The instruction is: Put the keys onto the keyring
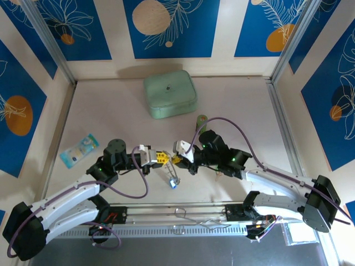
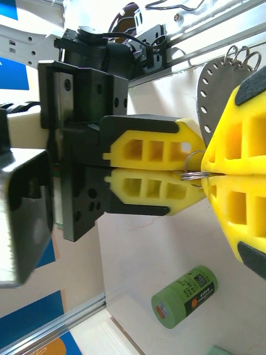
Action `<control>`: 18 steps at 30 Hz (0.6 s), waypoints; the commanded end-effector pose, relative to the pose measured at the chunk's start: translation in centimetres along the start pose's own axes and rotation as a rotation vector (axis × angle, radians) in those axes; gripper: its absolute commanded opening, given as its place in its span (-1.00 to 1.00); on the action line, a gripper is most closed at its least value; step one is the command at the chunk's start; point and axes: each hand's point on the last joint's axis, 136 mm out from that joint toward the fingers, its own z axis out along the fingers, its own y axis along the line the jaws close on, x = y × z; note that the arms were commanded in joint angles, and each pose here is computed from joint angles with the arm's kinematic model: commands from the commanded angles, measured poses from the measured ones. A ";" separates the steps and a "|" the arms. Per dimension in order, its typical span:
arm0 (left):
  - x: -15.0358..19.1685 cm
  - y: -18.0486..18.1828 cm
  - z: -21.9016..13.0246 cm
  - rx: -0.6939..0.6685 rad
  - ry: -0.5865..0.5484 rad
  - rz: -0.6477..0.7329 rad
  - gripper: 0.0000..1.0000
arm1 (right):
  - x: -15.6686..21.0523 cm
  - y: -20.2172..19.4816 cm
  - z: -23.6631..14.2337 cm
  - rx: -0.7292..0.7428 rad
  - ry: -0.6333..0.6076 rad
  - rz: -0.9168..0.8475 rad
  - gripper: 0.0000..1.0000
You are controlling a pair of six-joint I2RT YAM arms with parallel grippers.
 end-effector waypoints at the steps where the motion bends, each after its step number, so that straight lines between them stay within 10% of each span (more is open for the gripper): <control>1: -1.3 0.0 0.0 0.005 -0.026 0.051 -1.00 | -1.3 -0.2 -0.8 0.016 -0.014 -0.039 -0.96; 18: -0.8 -0.3 0.0 0.019 0.006 0.055 -1.00 | -0.9 -0.8 -2.1 0.070 0.037 -0.095 -0.97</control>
